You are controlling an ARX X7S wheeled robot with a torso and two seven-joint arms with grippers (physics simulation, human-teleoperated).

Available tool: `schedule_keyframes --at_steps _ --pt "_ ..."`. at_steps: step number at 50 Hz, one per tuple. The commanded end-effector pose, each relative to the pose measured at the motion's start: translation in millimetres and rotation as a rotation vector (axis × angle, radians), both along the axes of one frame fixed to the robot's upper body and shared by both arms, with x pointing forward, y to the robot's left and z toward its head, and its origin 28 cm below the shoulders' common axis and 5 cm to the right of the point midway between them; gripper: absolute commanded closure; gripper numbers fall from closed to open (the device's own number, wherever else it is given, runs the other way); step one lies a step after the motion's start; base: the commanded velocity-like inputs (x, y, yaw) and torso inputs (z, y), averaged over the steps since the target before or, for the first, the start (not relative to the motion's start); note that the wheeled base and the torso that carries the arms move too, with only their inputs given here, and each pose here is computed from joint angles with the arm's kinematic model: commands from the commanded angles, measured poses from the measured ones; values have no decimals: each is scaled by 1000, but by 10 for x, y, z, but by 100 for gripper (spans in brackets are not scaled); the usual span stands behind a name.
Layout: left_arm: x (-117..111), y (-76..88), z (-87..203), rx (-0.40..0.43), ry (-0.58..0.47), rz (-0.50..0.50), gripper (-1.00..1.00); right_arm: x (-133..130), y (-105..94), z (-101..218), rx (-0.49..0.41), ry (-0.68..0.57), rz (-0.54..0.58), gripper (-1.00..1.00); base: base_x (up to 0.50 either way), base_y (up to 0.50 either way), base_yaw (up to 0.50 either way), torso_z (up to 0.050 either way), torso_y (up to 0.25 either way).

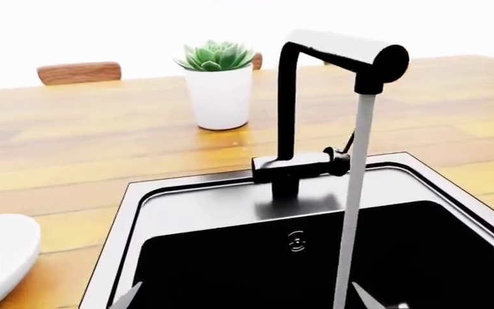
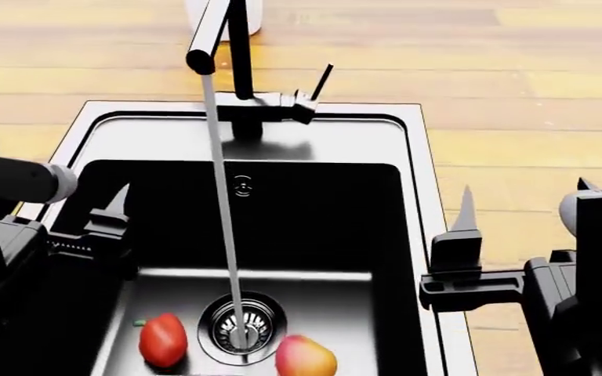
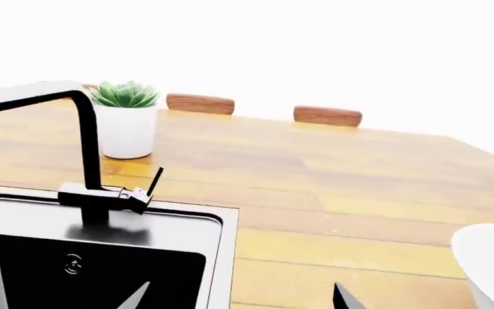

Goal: Pick the eggplants and mangos from the sink and place them in one bowl. Place the bell pepper in the other bowl. Then turn off the sink faucet.

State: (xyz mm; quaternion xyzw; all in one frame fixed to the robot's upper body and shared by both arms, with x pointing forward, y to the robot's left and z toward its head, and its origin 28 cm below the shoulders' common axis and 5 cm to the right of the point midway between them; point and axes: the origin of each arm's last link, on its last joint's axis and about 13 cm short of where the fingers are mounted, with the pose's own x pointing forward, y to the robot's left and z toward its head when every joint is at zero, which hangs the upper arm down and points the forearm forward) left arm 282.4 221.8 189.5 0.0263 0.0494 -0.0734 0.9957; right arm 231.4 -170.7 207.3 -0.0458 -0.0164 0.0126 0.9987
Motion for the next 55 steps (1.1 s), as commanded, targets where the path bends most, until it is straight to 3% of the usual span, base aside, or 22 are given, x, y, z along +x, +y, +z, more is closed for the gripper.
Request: schedule_keyframes --at_steps 1,13,30,32,35,39,41,44,45,47,49,55 --pt "-8 -9 -12 0 15 0 -100 -7 11 2 10 -5 15 -100 500 0 0 0 10" --pt "-30 -41 -7 15 14 -13 -100 -54 -15 -60 24 14 5 -100 478 0 0 0 1" --pt "-12 -7 -82 28 48 -8 -100 -4 6 -63 22 29 12 -100 191 0 0 0 1" --pt "-30 -10 -106 10 139 -31 -100 -12 9 -60 20 30 14 -100 61 0 0 0 0" --pt "-107 -2 -43 27 156 -51 -100 -26 3 -71 21 32 9 -100 31 0 0 0 0" --pt "-302 -21 33 21 286 -123 -100 -28 5 -64 17 37 10 -100 25 0 0 0 0" --pt "-388 -19 98 36 278 -144 -100 -34 2 -70 19 34 7 -100 12 0 0 0 0" --pt "-486 -61 158 1 358 -167 -100 -26 4 -89 12 36 3 -100 10 0 0 0 0" --pt "-598 -101 220 10 336 -251 -100 -30 3 -75 14 32 3 -100 8 0 0 0 0" --pt "-631 -118 187 55 387 -271 -100 -41 -2 -56 9 28 1 -100 10 0 0 0 0" --pt "-636 -127 211 19 428 -261 -100 -42 6 -79 13 35 3 -100 10 0 0 0 0" --pt "-858 -274 114 68 546 -352 -100 20 30 -76 12 51 14 -100 4 0 0 0 0"
